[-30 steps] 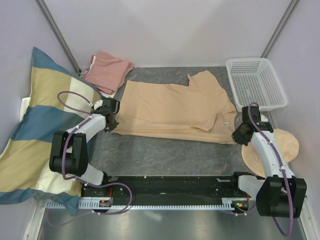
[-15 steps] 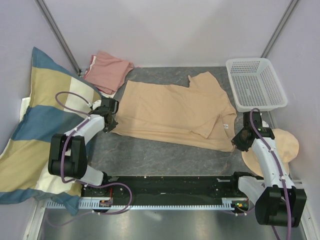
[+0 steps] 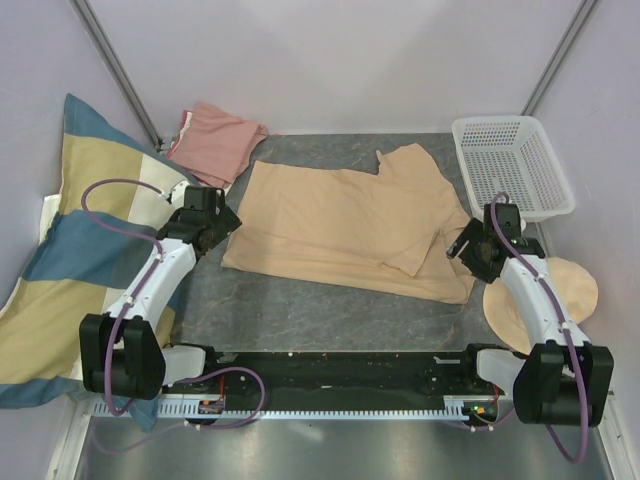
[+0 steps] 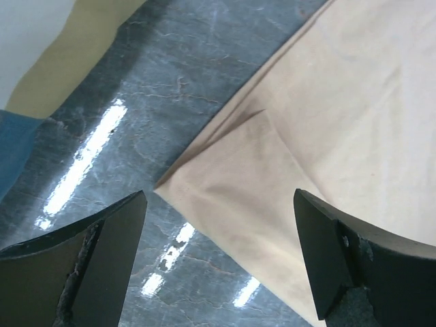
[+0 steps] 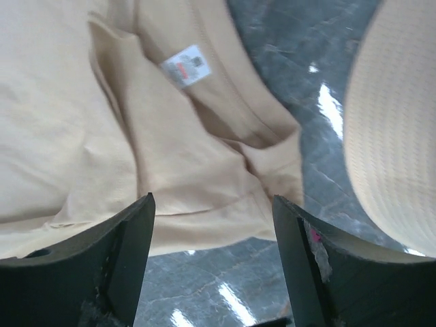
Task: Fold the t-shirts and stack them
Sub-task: Fold the flattened tshirt in 1/3 of the way
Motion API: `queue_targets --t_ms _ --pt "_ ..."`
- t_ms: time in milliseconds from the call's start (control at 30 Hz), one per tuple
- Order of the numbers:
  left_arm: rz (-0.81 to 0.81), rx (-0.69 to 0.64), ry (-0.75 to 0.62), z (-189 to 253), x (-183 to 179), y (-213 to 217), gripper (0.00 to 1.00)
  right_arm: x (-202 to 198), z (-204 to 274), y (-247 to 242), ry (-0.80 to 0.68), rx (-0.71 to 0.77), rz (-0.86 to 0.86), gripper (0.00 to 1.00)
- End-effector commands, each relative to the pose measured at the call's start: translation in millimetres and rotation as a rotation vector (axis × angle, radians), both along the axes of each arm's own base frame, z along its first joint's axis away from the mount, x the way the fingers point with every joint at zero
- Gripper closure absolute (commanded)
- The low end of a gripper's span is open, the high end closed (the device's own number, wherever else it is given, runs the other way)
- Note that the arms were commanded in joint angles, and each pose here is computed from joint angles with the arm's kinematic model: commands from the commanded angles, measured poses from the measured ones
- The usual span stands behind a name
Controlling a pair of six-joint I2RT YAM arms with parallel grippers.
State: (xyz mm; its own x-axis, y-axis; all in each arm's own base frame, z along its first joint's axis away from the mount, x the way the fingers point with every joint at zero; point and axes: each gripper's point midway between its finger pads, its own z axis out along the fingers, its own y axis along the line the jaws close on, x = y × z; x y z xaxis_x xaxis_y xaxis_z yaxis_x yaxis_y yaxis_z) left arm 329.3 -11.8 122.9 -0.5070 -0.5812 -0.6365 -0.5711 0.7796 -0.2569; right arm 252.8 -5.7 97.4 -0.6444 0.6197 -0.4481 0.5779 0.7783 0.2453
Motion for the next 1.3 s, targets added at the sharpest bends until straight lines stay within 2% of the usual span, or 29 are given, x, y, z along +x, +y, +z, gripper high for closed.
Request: queue_targets --t_ms 0,167,400,967,1267 --pt "-0.045 -0.017 -0.07 15.7 8.6 -7.4 0.03 46.8 21.4 34.7 -0.158 0.074 0.168 0.22" --pt "-0.05 -0.018 -0.051 7.2 4.6 -8.2 0.03 59.2 -3.7 83.8 -0.114 0.144 0.32 0.26" --pt "-0.052 0.005 -0.044 5.0 1.0 -4.6 0.02 58.2 -24.0 116.3 -0.076 0.17 0.375 0.28" --pt "-0.054 0.007 -0.022 -5.4 -4.0 -4.1 0.02 42.4 -48.0 107.9 0.014 0.079 0.335 0.27" --pt "-0.057 0.007 -0.009 -9.3 -4.4 -4.6 0.02 35.4 -65.9 107.2 0.054 0.082 0.319 0.27"
